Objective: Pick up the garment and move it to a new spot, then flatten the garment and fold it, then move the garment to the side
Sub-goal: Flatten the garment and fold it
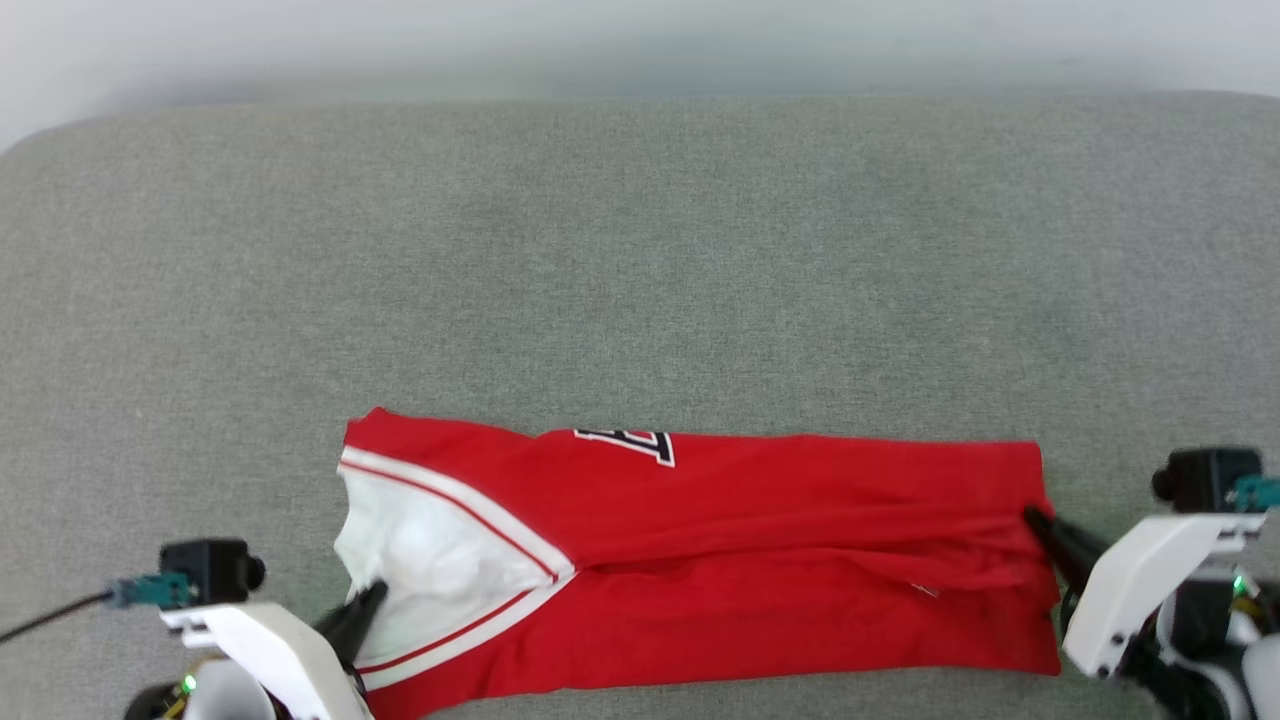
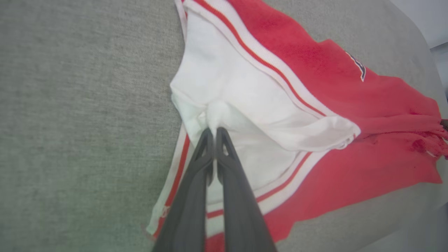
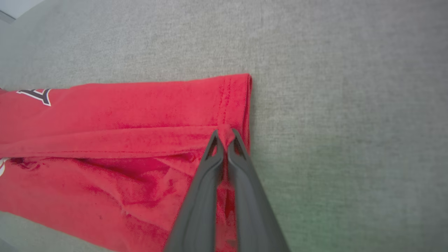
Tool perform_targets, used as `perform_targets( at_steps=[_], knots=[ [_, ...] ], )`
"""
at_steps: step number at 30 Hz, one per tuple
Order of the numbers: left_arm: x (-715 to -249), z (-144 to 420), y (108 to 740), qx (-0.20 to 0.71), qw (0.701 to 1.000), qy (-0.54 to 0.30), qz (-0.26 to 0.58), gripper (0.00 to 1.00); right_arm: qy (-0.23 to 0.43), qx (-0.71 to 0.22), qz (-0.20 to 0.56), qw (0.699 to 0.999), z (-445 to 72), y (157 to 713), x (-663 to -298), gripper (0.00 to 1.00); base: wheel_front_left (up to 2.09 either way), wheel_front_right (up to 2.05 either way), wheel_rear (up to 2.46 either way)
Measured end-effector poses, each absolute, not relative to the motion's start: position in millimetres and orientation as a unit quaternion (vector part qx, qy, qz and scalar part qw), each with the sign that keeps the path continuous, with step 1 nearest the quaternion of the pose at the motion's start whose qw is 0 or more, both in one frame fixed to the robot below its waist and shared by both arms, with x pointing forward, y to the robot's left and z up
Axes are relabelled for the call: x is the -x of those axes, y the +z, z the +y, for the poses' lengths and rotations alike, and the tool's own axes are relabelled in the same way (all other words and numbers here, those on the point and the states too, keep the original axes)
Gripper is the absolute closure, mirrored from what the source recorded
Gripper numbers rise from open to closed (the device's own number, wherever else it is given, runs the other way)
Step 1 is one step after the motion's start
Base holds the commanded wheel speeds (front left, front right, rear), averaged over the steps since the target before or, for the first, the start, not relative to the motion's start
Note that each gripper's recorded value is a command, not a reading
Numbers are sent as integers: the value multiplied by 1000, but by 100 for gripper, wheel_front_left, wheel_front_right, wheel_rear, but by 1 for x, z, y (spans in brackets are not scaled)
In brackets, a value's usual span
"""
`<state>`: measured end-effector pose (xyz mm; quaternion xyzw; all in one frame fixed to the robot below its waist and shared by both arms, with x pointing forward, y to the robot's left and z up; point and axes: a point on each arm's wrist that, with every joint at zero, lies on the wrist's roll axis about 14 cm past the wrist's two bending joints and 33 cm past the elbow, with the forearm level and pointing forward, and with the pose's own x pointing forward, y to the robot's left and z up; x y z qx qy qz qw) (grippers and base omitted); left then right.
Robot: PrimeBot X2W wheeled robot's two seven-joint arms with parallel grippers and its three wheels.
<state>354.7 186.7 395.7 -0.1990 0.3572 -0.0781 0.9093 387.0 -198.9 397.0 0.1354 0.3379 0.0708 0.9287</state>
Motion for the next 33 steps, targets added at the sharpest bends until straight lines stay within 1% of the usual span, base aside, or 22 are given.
perform_targets(
  at_steps=[1, 2, 3, 5, 8, 12, 15, 18, 19, 20, 21, 22, 26, 32, 33],
  knots=[
    [-350, 184, 391, 202, 905, -80, 365, 86, 69, -138, 346, 926, -198, 391, -380, 68, 0, 0, 0],
    [-346, 180, 388, 205, 902, -83, 370, 32, 66, -143, 349, 924, -197, 386, -374, 0, 0, 0, 0],
    [-344, 176, 385, 209, 901, -86, 371, 0, 63, -148, 351, 922, -195, 382, -370, 0, 0, 0, 0],
    [-342, 172, 382, 209, 902, -88, 367, 0, 56, -156, 346, 924, -195, 378, -365, 0, 0, 0, 0],
    [-348, 170, 387, 202, 917, -89, 333, 0, 43, -165, 322, 931, -197, 380, -360, 0, 0, 0, 0],
    [-366, 172, 412, 184, 945, -87, 254, 0, 36, -169, 281, 944, -201, 394, -357, 0, 0, 0, 0],
    [-378, 167, 436, 175, 961, -94, 195, 0, 32, -165, 236, 957, -212, 420, -364, 0, 0, 0, 0],
    [-388, 162, 465, 157, 973, -101, 134, 0, 22, -157, 219, 963, -229, 438, -364, 0, 0, 0, 0],
    [-388, 162, 465, 157, 973, -101, 134, 0, 22, -157, 219, 963, -229, 438, -364, 0, 0, 0, 0],
    [-394, 160, 482, 146, 980, -100, 95, 0, 14, -149, 219, 964, -241, 447, -363, 0, 0, 0, 0],
    [-394, 160, 482, 146, 980, -100, 95, 0, 14, -149, 219, 964, -241, 447, -363, 0, 0, 0, 0],
    [-397, 160, 496, 138, 984, -92, 59, 0, 7, -138, 230, 963, -253, 452, -362, 0, 0, 0, 0],
    [-403, 173, 514, 102, 993, -65, 8, 0, -4, -122, 262, 957, -271, 455, -361, 0, 0, 0, 0],
    [-401, 184, 532, 65, 997, -33, -36, 0, 9, -118, 335, 935, -264, 440, -360, 0, 0, 0, 0],
    [-401, 184, 532, 65, 997, -33, -36, 0, 9, -118, 335, 935, -264, 440, -360, 0, 0, 0, 0]
  ],
)
